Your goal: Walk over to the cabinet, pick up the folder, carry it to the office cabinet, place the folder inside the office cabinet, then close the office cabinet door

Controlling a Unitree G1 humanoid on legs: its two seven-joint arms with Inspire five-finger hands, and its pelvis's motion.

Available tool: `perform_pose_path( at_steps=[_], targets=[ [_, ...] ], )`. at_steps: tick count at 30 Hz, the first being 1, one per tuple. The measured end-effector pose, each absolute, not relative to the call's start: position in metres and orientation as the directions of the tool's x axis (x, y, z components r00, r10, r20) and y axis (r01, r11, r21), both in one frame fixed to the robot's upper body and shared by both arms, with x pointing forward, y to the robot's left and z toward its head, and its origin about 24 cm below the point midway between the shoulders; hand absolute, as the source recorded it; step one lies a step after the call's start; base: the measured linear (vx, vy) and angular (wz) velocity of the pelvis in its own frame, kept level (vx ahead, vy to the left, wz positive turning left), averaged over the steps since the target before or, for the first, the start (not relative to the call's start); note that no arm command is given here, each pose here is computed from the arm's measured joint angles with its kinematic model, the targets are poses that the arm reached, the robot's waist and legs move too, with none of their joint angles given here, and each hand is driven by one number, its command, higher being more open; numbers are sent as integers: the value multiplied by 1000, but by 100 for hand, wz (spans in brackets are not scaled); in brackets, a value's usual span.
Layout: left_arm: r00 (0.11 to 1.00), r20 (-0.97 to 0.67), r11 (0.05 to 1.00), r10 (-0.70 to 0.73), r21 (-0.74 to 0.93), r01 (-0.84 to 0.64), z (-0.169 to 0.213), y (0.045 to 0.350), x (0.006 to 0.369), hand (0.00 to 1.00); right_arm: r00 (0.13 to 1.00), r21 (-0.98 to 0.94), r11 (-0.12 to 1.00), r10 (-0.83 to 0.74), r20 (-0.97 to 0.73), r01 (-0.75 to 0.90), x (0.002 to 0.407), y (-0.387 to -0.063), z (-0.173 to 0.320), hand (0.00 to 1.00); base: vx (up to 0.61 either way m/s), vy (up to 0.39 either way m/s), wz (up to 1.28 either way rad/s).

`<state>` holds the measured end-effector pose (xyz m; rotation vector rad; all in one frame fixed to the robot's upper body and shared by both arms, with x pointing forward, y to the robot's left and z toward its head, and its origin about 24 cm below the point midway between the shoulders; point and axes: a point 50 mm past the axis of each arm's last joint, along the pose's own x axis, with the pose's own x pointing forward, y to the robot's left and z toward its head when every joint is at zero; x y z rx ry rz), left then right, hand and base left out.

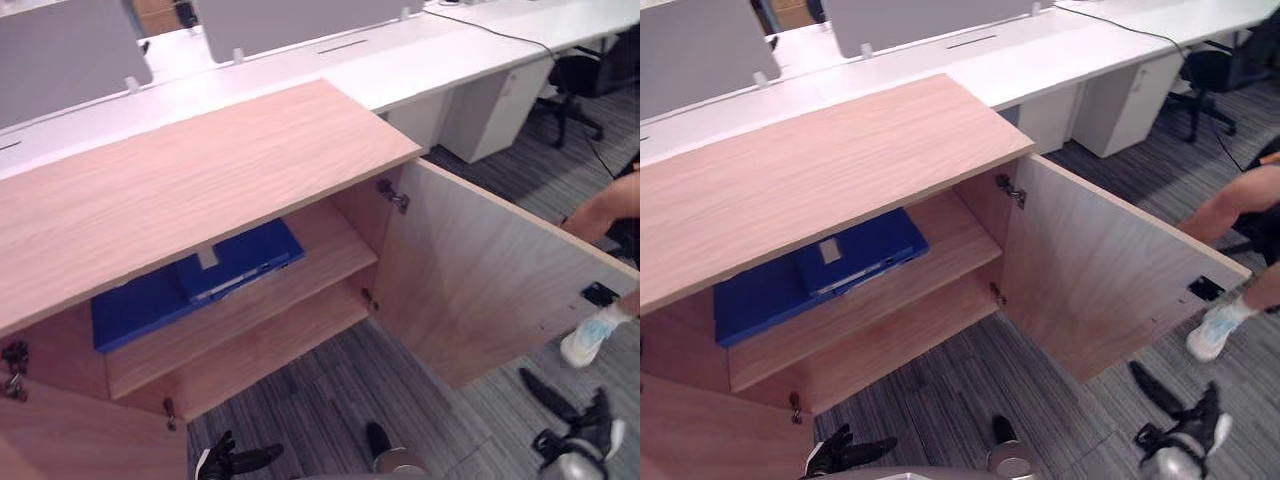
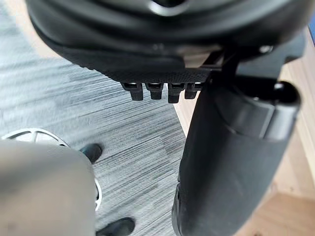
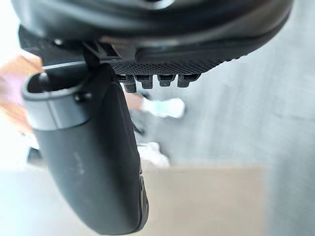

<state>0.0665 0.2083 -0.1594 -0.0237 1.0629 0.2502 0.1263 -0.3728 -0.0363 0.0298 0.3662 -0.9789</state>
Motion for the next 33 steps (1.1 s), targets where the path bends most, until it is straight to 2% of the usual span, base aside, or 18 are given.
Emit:
perform_pose_path(
  at_steps=[5,10,21,24,29,33],
  targets=[
    [482,-864,984,148,80,-159,-159,203,69,100,614,-150,631,-776,-145,761,180,-402,17,100,104,-56,-36],
    [514,-852,993,99,56,-100,-158,194,75,100,725,-253,728,-677,-124,637,229,-408,45,100,64,-77,-6],
    [509,-858,996,66,28,-83,-160,182,74,100,782,-366,756,-614,-106,543,246,-402,60,100,-7,-50,4],
    [500,-864,997,62,30,-71,-161,180,71,100,827,-392,770,-561,-38,504,240,-389,68,100,-6,-55,-5],
    [500,-862,994,87,42,-102,-161,185,72,100,915,-391,833,-398,65,390,225,-339,74,100,6,-79,-29],
    [516,-852,994,91,48,-95,-159,187,79,100,979,-408,894,-203,0,186,193,-288,56,100,-11,-89,-36]
  ],
)
